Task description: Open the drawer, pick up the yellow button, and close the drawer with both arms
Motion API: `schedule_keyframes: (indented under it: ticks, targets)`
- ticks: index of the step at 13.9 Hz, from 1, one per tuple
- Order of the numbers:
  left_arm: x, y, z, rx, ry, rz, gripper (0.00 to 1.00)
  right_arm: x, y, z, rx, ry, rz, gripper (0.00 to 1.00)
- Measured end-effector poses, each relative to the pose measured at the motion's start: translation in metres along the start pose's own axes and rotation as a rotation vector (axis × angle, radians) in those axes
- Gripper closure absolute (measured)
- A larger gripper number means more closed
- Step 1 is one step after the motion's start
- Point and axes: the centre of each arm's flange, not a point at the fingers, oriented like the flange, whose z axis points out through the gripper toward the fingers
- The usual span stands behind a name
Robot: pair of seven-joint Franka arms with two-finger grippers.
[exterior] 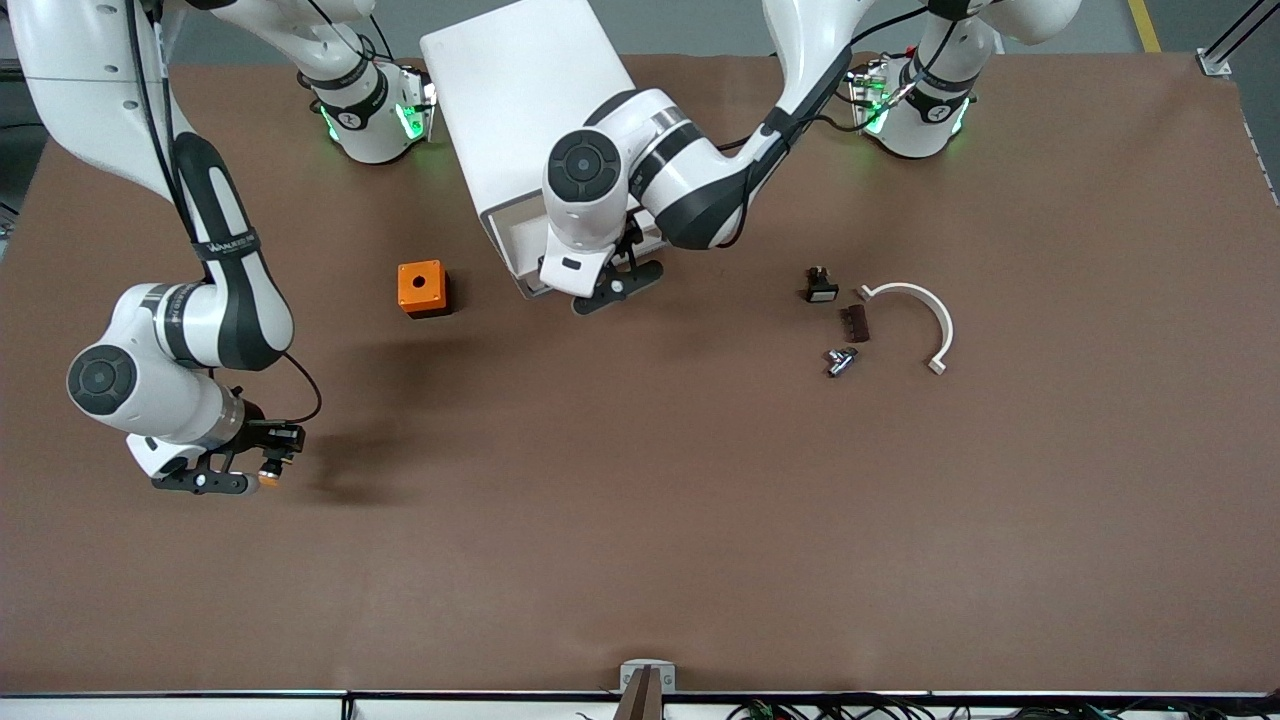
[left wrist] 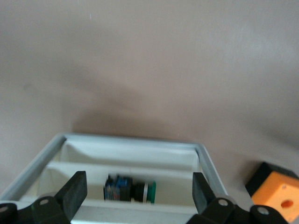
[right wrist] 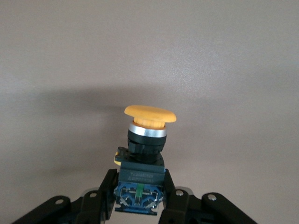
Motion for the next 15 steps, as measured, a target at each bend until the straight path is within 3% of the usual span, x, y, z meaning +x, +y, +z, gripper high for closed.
schedule_keyframes:
  ticks: [4, 9, 11, 15]
  targets:
    - [-0.008, 0.000, 0.005, -0.007, -0.104, -0.045, 0.00, -0.006, -0.001, 0.036, -0.002, 0.018, -0.009, 0.58]
    - [-0.014, -0.003, 0.019, 0.001, -0.237, -0.126, 0.00, -0.006, 0.000, 0.043, -0.003, 0.017, -0.008, 0.57]
    - [-0.016, -0.004, 0.026, 0.010, -0.272, -0.154, 0.00, -0.006, 0.000, 0.047, -0.004, 0.019, -0.009, 0.42]
    - [-0.012, -0.007, 0.031, 0.017, -0.284, -0.168, 0.00, -0.002, -0.005, 0.044, -0.004, 0.031, -0.026, 0.02]
